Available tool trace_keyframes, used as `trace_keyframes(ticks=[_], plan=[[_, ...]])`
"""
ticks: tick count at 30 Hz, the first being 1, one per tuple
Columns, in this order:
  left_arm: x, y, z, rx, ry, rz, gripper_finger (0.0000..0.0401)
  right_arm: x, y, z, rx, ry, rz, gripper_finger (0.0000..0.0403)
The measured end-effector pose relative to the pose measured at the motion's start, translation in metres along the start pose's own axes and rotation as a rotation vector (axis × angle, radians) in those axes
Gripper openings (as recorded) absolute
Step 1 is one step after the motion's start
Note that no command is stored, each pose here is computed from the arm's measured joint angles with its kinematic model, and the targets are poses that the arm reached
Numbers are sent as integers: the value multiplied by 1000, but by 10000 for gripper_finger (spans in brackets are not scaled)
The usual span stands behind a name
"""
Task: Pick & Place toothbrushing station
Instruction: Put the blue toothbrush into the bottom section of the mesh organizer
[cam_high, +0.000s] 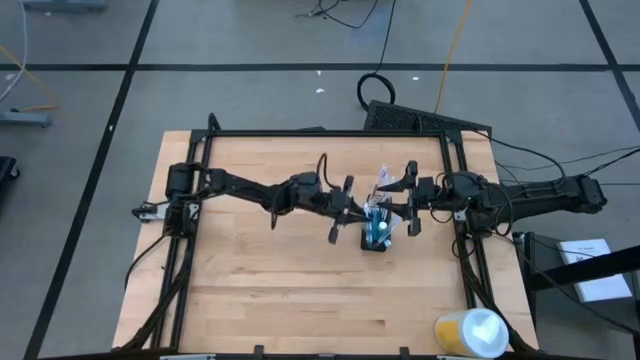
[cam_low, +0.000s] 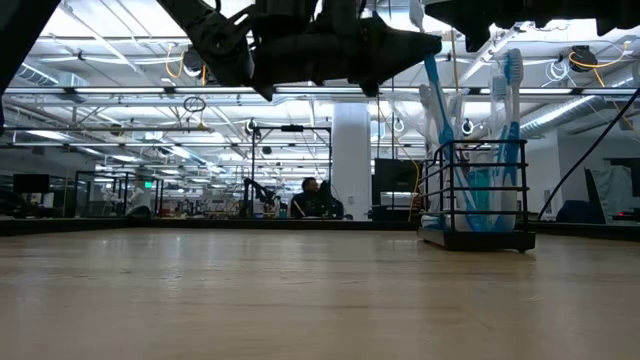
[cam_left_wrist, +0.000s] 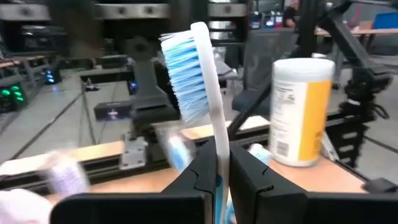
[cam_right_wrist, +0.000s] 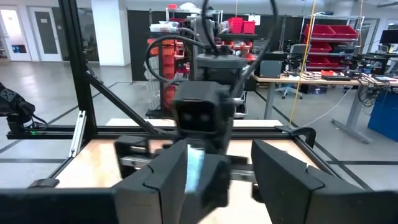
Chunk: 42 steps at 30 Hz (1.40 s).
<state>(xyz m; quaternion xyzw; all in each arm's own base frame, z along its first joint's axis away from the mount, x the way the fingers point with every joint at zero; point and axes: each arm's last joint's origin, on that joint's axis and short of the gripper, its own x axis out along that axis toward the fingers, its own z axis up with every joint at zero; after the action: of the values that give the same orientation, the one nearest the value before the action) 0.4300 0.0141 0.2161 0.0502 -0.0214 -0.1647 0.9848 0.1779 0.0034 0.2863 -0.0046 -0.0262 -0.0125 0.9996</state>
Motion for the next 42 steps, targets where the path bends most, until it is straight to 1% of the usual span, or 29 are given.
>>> trace_keyframes(ticks=[6, 11, 25, 29, 36, 42], plan=[[3, -10, 0, -2, 11, -25, 17, 0, 0, 0, -12, 0, -2, 169], [4, -10, -1, -5, 24, -3, 17, 0, 0, 0, -16, 0, -2, 169], [13, -10, -45, -67, 55, 4, 19, 0, 0, 0, -20, 3, -3, 169], [14, -11, -49, -75, 70, 3, 24, 0, 0, 0, -20, 4, -3, 169], [14, -11, -54, -82, 90, -5, 17, 0, 0, -1, -20, 5, -3, 169], [14, -12, -55, -84, 107, -8, 24, 0, 0, -1, -20, 7, -3, 169]])
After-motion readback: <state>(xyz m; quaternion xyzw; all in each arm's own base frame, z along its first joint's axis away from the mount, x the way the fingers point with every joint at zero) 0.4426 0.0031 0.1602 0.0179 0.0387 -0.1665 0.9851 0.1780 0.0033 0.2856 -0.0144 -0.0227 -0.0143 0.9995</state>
